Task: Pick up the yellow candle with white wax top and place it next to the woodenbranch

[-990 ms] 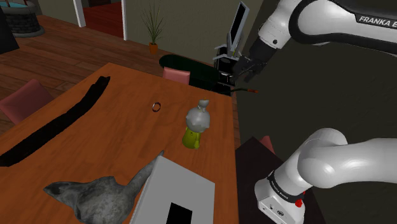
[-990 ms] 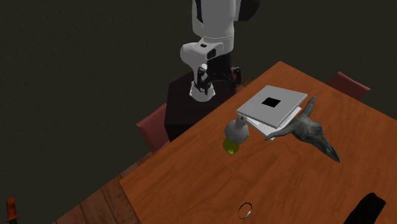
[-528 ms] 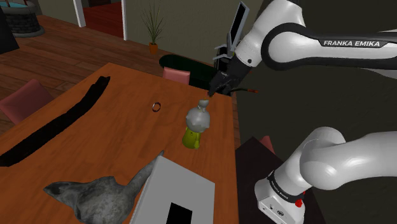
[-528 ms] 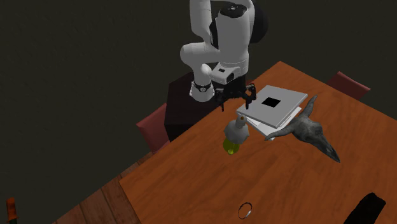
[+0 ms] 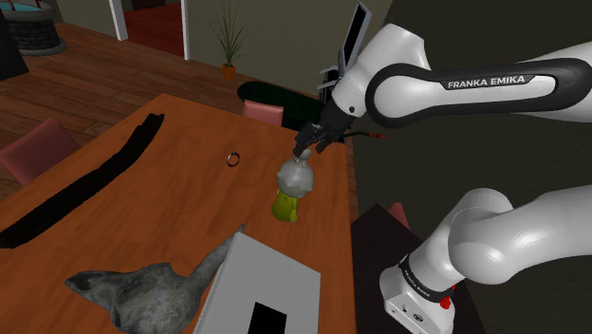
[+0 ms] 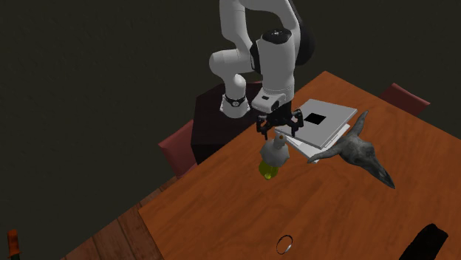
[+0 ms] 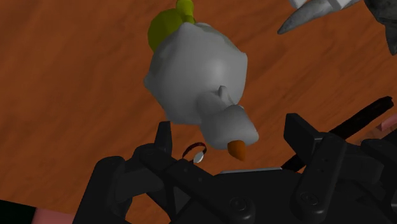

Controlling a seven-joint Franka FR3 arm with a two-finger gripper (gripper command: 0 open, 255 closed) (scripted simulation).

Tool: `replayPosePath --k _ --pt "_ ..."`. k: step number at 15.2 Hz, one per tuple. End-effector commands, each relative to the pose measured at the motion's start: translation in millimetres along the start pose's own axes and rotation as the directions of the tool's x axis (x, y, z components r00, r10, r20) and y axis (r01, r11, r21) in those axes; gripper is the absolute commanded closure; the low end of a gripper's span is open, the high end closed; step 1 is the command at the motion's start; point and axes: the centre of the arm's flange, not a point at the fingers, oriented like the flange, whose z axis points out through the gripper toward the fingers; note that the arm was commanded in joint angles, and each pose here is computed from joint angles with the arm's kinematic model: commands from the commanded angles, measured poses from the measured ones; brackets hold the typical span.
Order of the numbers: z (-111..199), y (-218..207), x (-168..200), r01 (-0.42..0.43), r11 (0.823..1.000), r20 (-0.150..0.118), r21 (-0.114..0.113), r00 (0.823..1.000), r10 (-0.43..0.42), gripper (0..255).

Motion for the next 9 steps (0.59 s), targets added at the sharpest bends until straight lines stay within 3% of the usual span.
replayPosePath --k 1,9 --pt "10.8 -0.2 -0.2 0.000 1.000 -0.001 0.000 1.000 0.000 0" --pt "13.7 -0.3 -0.2 0.000 1.000 -0.001 0.000 1.000 0.000 0"
